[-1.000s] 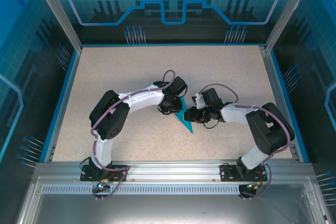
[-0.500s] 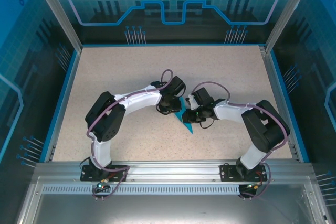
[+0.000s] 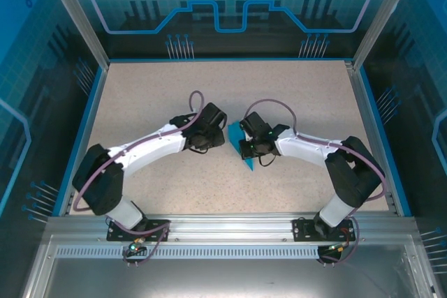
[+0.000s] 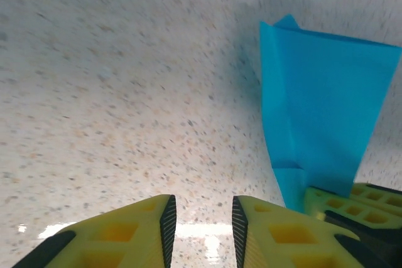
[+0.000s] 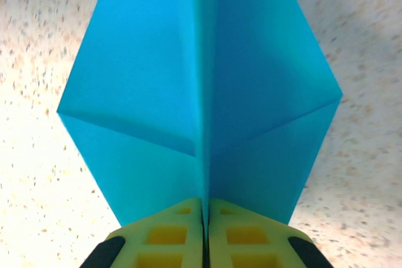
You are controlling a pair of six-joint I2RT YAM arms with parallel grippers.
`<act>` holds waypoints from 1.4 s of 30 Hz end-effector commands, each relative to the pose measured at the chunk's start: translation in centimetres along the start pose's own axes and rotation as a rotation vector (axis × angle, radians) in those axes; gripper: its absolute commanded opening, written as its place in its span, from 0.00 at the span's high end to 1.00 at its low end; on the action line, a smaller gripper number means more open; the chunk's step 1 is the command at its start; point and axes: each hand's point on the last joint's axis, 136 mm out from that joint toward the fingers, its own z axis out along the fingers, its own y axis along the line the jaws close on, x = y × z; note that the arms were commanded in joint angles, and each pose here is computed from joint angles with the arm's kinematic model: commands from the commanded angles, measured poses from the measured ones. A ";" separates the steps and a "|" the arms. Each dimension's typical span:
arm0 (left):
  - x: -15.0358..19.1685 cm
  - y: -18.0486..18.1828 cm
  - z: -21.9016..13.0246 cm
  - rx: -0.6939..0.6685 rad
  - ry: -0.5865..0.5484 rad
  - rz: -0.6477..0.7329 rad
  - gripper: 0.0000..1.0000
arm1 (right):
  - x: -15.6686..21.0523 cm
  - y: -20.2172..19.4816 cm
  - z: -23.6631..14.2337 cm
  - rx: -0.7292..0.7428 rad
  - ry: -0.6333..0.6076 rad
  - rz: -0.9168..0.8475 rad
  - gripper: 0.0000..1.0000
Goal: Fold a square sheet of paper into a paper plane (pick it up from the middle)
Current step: Move the paper plane to the center of the table.
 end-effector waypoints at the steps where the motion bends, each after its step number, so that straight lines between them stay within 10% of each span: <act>1: -1.7 2.7 -0.7 -0.053 -0.096 -0.086 0.66 | -1.1 -1.2 -0.8 0.141 -0.030 0.049 0.92; 42: -1.4 6.8 -1.2 -0.064 -0.115 -0.150 0.62 | -0.4 0.2 6.3 0.241 0.162 0.156 0.83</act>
